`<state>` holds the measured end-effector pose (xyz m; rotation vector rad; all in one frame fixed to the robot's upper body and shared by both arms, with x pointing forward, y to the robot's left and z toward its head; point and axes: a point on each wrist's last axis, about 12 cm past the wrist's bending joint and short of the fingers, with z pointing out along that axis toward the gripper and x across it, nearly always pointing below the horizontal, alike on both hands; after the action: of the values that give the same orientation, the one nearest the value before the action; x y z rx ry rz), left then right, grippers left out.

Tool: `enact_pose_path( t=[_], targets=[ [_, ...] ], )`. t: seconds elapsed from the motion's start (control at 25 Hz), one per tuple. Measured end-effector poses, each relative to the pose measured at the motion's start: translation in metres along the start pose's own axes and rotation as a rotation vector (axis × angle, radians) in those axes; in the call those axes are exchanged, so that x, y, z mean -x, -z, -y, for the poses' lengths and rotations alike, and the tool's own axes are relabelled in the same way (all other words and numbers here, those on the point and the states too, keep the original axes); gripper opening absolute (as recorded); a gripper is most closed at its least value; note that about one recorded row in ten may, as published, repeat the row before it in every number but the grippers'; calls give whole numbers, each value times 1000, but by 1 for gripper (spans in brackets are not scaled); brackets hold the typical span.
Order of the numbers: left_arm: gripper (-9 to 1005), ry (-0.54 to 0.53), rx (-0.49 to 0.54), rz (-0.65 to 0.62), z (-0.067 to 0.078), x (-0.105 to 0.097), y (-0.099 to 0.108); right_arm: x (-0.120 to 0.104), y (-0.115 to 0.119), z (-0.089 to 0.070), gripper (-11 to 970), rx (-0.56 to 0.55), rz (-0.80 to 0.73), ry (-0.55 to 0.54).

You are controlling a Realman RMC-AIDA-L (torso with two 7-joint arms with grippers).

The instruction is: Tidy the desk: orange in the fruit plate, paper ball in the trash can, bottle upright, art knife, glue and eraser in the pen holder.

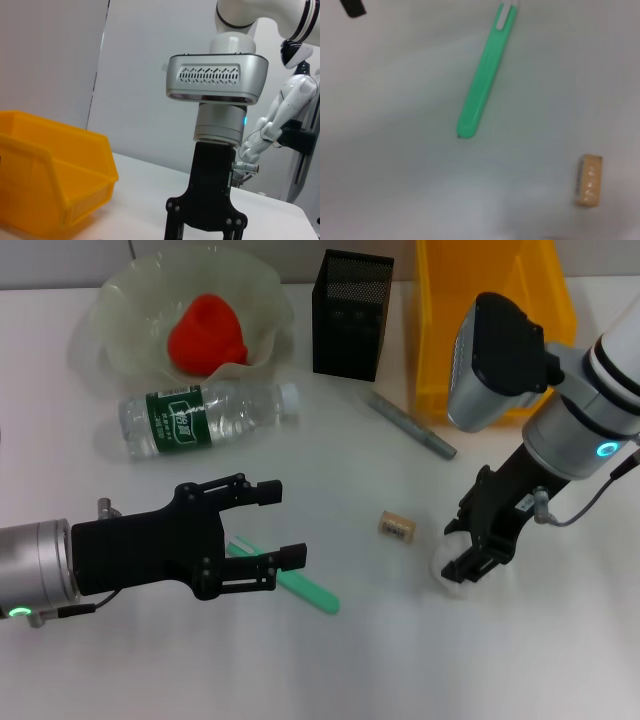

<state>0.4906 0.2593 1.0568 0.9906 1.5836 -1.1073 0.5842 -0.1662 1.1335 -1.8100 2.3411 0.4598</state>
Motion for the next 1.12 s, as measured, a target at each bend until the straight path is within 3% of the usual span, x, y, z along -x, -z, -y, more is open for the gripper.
enact_pose_path(
  t=[0.12, 0.2, 0.24, 0.28, 0.32, 0.36, 0.44, 0.48, 0.56, 0.68, 0.88, 1.12],
  targets=[
    [812, 0, 2, 3, 0, 0, 0, 1, 4, 1, 649, -10, 11, -2],
    [812, 0, 3, 4, 0, 1, 0, 2, 25, 6, 617, -47, 80, -41],
    [812, -1, 4, 4, -1, 1, 0, 2, 25, 6, 590, -47, 80, -41],
    [812, -1, 4, 5, -1, 1, 1, 2, 49, 13, 564, -93, 164, -93],
    [812, -1, 4, 5, -1, 1, 1, 2, 49, 13, 537, -93, 164, -93],
    [812, -1, 5, 5, -1, 1, 1, -2, 76, 23, 511, -158, 264, -168],
    [812, -1, 4, 7, -1, 1, 0, -4, 87, 27, 511, -191, 305, -199],
    [812, -1, 4, 7, -1, 1, 0, -11, 106, 40, 511, -282, 396, -266],
    [812, -2, 4, 7, -1, 1, 0, -13, 111, 46, 510, -318, 426, -290],
    [812, -2, 4, 7, -1, 1, -1, -21, 115, 67, 510, -480, 516, -371],
    [812, -2, 5, 11, -1, 2, -1, -19, 101, 82, 509, -586, 556, -388],
    [811, -1, 4, 12, -1, 2, -2, -11, 87, 88, 572, -635, 542, -366]
  ],
)
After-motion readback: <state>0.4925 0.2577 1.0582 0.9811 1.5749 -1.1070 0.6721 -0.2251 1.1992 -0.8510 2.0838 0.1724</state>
